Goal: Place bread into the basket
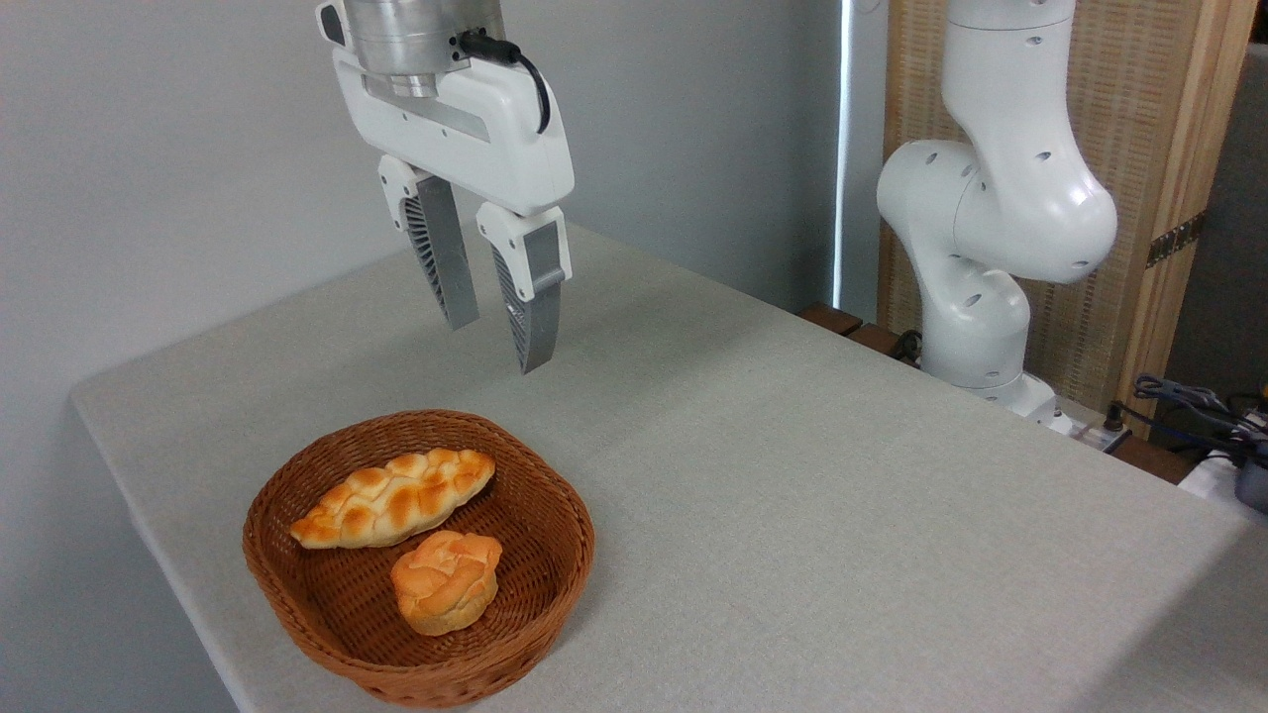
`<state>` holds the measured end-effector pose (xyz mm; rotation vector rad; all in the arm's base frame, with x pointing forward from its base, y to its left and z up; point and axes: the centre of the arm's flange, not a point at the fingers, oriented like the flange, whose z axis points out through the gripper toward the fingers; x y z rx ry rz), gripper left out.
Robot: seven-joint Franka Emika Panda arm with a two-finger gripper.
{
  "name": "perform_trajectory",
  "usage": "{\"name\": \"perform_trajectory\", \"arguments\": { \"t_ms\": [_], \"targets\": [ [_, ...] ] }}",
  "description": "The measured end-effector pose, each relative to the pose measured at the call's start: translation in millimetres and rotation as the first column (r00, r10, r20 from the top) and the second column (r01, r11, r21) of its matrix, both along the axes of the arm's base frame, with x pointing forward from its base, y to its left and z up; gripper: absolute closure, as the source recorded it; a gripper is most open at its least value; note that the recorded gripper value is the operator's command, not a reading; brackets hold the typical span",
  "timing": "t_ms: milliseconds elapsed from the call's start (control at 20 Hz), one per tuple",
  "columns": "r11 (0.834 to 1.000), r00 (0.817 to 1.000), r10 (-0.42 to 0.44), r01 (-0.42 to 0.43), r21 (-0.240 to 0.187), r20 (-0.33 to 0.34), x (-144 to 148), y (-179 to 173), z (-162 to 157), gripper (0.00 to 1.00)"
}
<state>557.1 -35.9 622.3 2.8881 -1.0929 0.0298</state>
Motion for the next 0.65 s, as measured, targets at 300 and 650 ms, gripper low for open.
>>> {"name": "perform_trajectory", "arguments": {
  "t_ms": [300, 650],
  "targets": [
    [1.0, 1.0, -0.004, 0.004, 0.0, -0.006, -0.7, -0.7, -0.5, 0.0],
    [1.0, 1.0, -0.007, 0.007, 0.0, -0.006, -0.7, -0.7, -0.5, 0.0]
  ]
}}
